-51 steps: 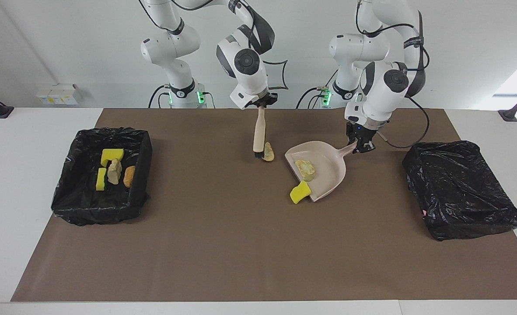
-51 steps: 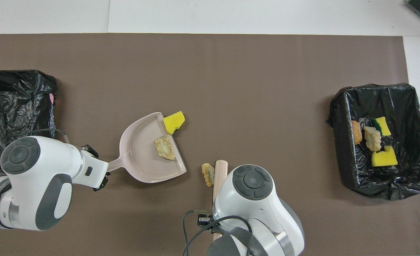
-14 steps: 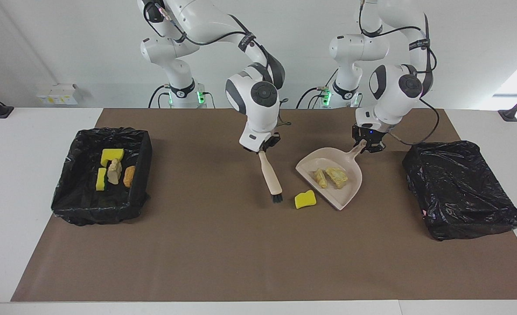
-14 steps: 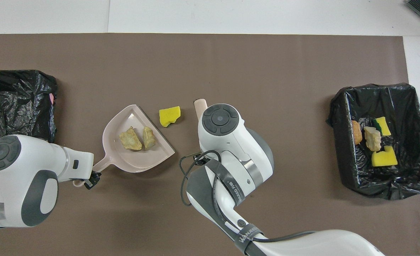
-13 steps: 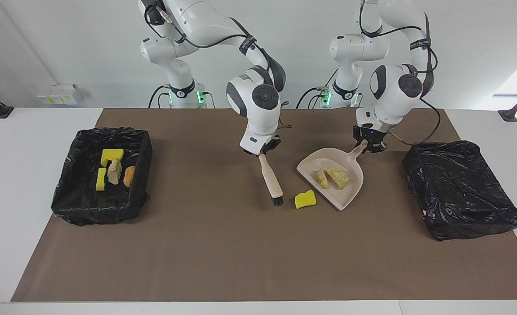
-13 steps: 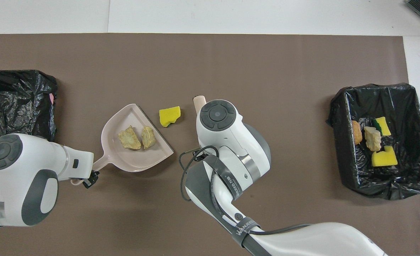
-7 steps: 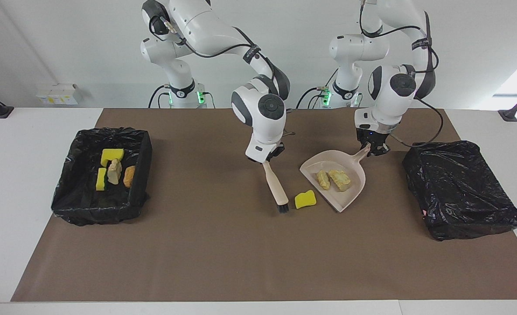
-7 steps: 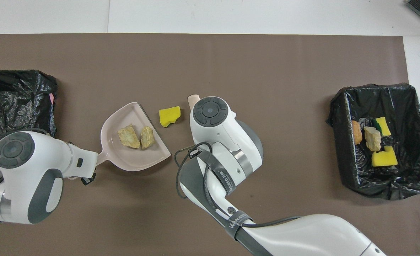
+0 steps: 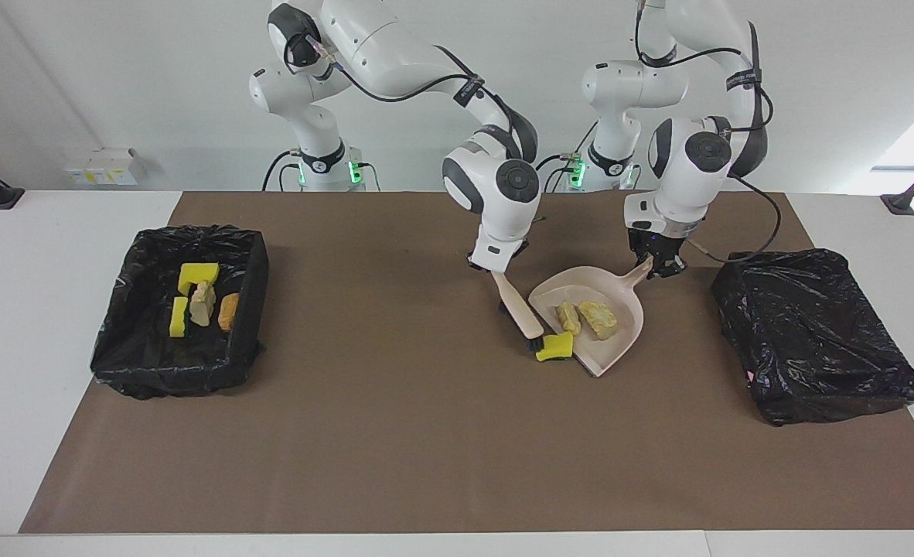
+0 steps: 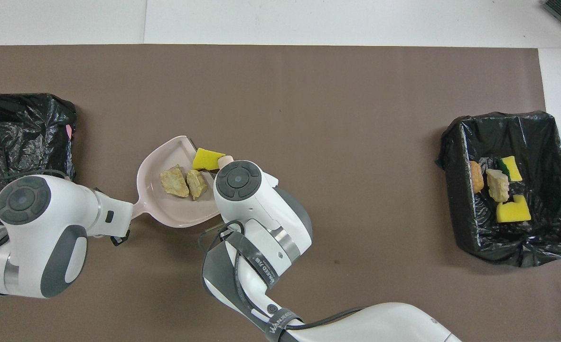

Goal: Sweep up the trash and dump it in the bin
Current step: 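Brush the last chunk into the dustpan with the right gripper's brush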

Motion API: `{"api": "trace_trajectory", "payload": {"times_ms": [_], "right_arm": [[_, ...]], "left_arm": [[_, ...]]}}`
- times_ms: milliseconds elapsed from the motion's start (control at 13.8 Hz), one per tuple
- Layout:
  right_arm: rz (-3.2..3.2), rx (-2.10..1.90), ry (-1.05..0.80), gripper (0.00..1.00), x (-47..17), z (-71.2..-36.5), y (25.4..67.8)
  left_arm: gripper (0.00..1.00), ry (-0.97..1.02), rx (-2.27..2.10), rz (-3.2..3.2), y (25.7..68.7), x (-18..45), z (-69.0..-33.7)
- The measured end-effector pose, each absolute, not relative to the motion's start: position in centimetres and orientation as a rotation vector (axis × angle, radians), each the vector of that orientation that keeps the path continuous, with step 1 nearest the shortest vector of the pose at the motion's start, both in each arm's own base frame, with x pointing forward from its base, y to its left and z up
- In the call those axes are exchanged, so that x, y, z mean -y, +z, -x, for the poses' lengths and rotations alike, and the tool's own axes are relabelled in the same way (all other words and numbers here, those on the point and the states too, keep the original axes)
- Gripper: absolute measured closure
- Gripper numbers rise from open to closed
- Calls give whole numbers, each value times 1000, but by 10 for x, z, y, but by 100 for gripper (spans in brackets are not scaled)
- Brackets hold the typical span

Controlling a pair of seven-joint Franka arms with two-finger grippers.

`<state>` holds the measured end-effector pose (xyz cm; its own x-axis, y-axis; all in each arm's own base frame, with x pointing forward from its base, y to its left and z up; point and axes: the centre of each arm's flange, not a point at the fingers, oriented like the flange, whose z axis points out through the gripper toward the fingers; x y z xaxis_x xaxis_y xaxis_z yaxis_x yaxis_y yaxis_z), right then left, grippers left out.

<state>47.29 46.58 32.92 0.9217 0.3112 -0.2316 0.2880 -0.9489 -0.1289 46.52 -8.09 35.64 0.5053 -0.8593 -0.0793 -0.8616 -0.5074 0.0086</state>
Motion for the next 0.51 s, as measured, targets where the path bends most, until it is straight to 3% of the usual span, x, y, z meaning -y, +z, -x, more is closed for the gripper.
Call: {"api": "trace_trajectory", "payload": {"times_ms": [509], "right_arm": [[2943, 239, 400, 74, -513, -428, 356]], "left_arm": [[68, 71, -1535, 2730, 357, 87, -472]]}}
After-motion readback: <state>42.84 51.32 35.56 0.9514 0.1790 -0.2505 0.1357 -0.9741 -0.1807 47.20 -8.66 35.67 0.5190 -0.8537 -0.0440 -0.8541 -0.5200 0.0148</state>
